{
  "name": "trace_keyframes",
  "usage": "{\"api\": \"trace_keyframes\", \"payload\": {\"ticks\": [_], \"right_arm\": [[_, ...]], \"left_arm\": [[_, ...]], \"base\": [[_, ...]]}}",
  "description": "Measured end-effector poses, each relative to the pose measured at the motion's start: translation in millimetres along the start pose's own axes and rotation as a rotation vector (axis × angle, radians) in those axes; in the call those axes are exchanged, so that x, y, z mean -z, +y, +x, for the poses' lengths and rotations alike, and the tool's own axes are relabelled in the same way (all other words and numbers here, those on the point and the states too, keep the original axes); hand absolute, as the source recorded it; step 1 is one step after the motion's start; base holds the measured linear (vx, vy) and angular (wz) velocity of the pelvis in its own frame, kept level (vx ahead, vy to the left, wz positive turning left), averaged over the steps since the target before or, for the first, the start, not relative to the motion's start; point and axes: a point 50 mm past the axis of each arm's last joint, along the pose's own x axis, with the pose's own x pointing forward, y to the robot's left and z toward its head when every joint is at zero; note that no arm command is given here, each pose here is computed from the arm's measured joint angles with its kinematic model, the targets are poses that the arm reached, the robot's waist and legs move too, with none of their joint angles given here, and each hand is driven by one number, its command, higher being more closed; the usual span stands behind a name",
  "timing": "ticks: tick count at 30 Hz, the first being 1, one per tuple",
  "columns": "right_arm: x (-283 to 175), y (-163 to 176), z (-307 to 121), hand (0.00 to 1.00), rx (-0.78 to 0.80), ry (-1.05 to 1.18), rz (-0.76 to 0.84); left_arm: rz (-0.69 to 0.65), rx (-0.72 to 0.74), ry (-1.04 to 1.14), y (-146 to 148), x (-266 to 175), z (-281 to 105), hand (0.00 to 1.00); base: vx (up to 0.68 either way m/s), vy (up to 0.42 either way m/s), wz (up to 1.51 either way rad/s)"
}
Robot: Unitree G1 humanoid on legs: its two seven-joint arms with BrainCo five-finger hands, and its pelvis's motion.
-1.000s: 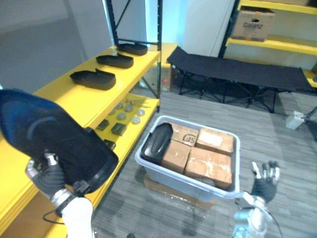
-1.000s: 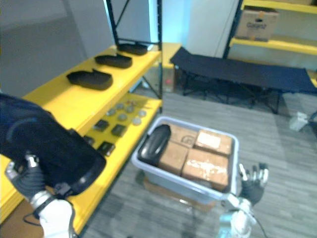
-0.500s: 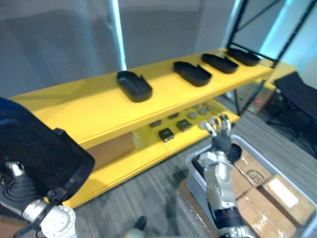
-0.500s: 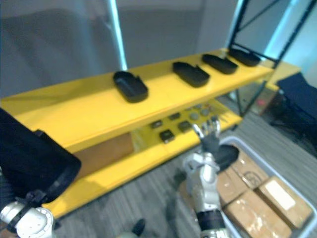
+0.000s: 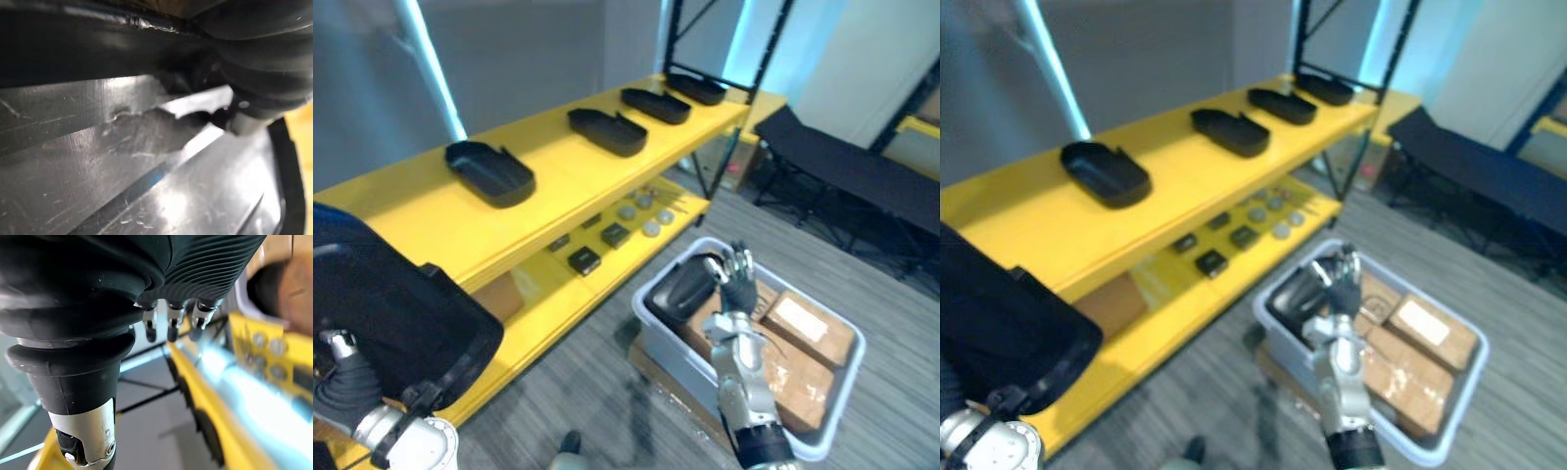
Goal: Walk over and take plastic housings, then place them on the shelf
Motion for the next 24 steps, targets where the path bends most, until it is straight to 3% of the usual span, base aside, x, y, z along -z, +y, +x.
{"api": "trace_keyframes", "payload": {"ticks": [9, 15, 24], "right_arm": [[-14, 6, 0, 0.0, -0.032, -0.053, 0.025], [-25, 21, 10, 0.0, -0.072, -0.11, 0.036], [-44, 33, 14, 0.0, -0.113, -0.205, 0.068]], "left_arm": [[-0.116, 0.149, -0.032, -34, -15, -4, 1.0], [-0.28, 0.239, -0.18, -72, -52, 7, 1.0], [-0.277, 0.27, -0.137, -71, -45, -4, 1.0]], "base": [[0.08, 0.095, 0.57], [0.07, 0.079, 0.46], [0.0, -0.179, 0.06]]}}
